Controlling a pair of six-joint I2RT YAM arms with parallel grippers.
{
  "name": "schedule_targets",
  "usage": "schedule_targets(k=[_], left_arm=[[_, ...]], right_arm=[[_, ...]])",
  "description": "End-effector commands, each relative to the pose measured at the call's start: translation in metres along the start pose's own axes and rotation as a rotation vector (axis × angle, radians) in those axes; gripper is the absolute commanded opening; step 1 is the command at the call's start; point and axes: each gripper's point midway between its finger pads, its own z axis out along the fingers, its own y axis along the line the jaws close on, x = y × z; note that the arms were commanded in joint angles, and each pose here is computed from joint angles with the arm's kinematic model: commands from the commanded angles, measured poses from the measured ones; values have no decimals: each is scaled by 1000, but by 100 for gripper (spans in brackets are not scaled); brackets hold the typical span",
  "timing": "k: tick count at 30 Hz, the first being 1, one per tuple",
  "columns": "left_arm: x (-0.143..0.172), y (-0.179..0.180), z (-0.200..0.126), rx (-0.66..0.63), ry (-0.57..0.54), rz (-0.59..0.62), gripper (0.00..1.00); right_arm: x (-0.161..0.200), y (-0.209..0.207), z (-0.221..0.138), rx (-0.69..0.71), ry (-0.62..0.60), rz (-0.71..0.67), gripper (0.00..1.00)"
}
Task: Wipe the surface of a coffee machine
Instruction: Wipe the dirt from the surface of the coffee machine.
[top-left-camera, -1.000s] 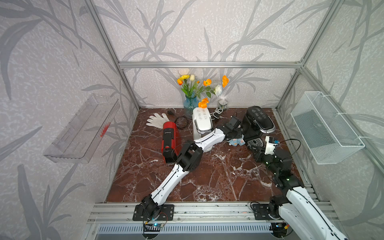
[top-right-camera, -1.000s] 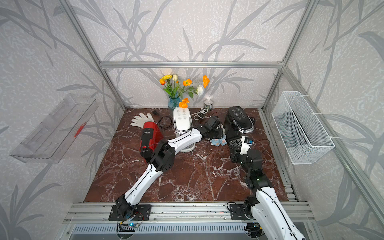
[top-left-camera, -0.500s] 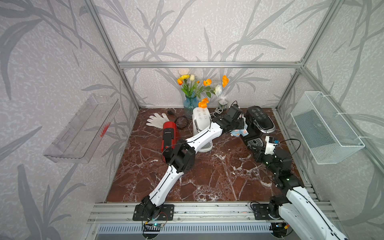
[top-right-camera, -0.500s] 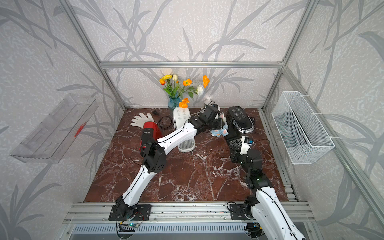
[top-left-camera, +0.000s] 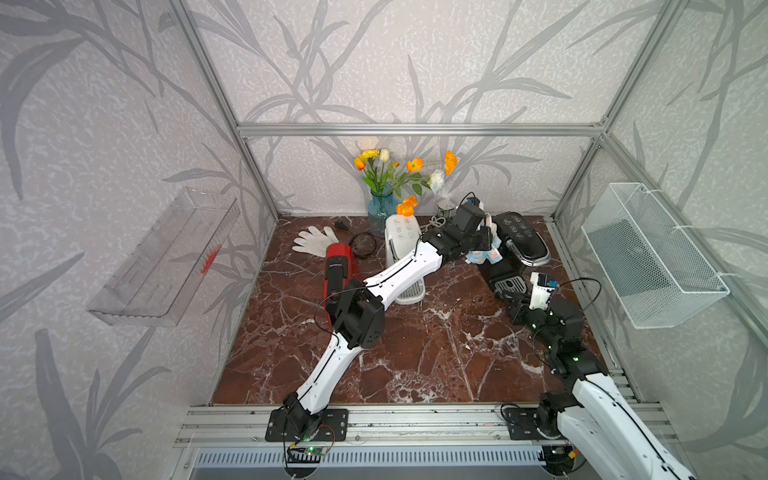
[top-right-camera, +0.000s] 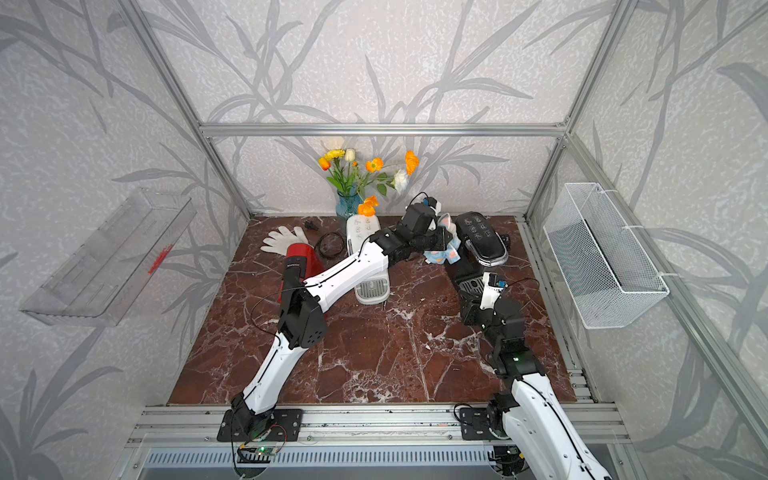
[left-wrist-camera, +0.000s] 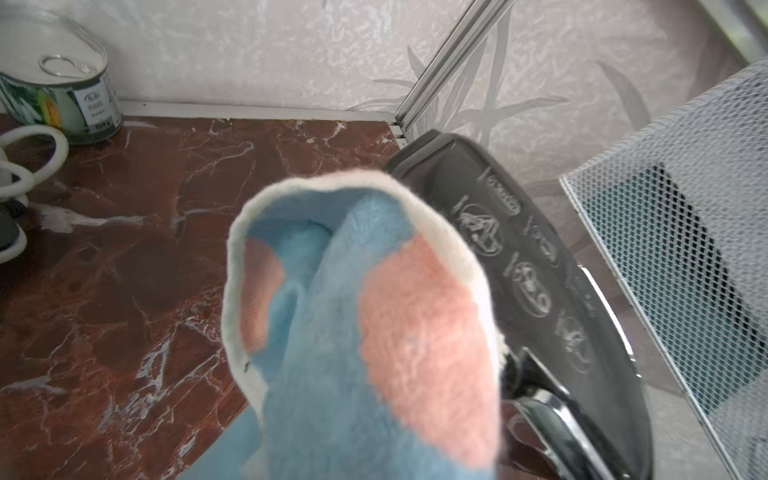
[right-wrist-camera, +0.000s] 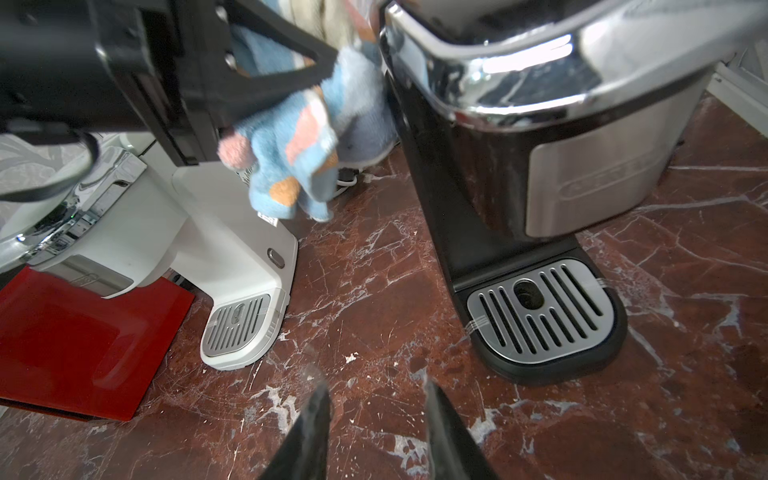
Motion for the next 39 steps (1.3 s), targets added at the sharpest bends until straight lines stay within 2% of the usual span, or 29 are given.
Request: schedule_targets(k=[1, 11, 24, 29, 39], left_arm=[[29, 14, 22, -12, 53, -21, 0], [74, 48, 52, -56, 141, -56, 0], [109, 59, 40, -19, 273, -85, 0], [85, 49, 14, -15, 231, -61, 0], [29, 5, -38, 92, 80, -48, 0]], right_arm=[[-1, 0, 0, -4, -17, 1, 39], [-2, 1, -1, -7, -19, 2, 39], [-7, -5, -6, 35, -37, -12, 39], [-29, 2, -19, 48, -72, -21, 39], [-131, 38, -71, 66, -210, -74, 39]])
